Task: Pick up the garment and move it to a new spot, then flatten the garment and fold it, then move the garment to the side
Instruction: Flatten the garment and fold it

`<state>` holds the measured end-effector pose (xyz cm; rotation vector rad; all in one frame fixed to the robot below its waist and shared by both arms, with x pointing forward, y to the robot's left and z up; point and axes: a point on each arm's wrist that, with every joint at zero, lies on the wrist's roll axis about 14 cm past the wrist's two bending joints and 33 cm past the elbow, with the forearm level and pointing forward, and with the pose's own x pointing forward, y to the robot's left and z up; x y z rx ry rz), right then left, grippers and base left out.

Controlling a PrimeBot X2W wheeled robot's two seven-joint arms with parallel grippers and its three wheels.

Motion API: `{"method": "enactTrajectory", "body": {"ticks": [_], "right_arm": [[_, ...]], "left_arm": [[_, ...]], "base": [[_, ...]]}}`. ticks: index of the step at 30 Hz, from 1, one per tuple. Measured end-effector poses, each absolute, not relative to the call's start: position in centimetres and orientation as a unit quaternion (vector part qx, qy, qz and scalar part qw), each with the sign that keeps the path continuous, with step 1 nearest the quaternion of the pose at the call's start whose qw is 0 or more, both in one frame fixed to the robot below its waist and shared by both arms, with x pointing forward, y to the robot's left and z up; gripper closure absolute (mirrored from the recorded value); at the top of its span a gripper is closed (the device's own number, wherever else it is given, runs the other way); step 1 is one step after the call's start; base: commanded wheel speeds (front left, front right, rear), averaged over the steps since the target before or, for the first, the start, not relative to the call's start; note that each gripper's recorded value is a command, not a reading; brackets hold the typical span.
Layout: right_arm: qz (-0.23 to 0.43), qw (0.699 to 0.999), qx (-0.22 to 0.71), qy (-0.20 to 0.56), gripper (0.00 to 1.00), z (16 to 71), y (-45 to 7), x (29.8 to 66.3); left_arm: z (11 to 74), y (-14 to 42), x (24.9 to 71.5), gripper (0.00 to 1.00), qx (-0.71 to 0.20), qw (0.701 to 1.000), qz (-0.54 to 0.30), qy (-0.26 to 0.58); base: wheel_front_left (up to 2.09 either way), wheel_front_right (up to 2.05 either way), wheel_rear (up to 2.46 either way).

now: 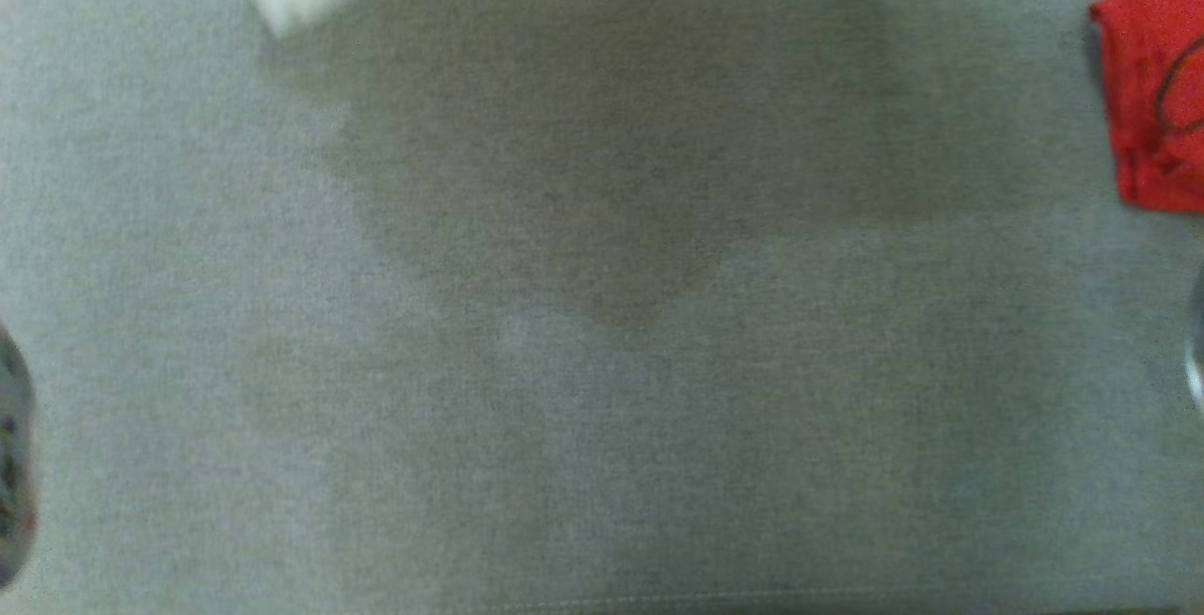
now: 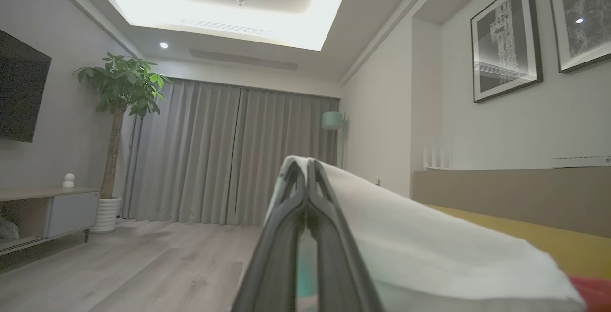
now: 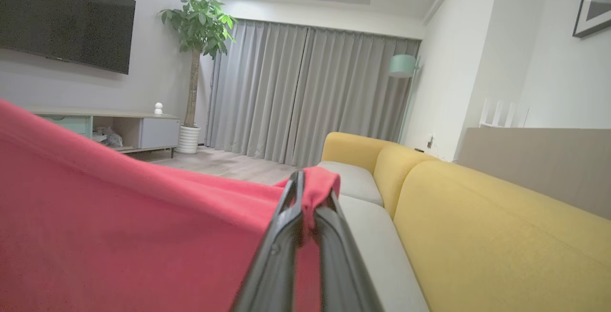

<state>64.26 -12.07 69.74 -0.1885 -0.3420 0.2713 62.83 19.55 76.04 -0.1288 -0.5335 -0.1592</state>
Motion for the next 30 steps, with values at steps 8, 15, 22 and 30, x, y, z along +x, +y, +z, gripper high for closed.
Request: {"method": "enactTrajectory", "body": {"ticks": [8, 15, 22, 30], "right_arm": [[0.126, 0.977, -0.087, -0.146, 1.0, 65.7, -11.4, 66.3], [0.14, 0.985, -0.089, -0.047, 1.0, 56.8, -11.0, 64.9], [0.152, 0.979, -0.103, 0.088, 1.0, 47.1, -12.0, 59.8], [0.16, 0.965, -0.119, 0.173, 1.0, 44.4, -12.7, 54.8]], "left_arm": [[73.1, 20.6, 64.2, 1.0, -0.031, 0.971, -0.062, -0.23], [64.7, 18.5, 62.8, 1.0, 0.006, 0.985, -0.099, -0.143], [51.5, 18.0, 56.3, 1.0, 0.03, 0.991, -0.131, 0.01], [46.7, 17.5, 48.5, 1.0, 0.036, 0.984, -0.159, 0.073]], "base": [[0.0, 0.0, 0.0], [0.0, 0.0, 0.0], [0.0, 0.0, 0.0], [0.0, 0.0, 0.0]]}}
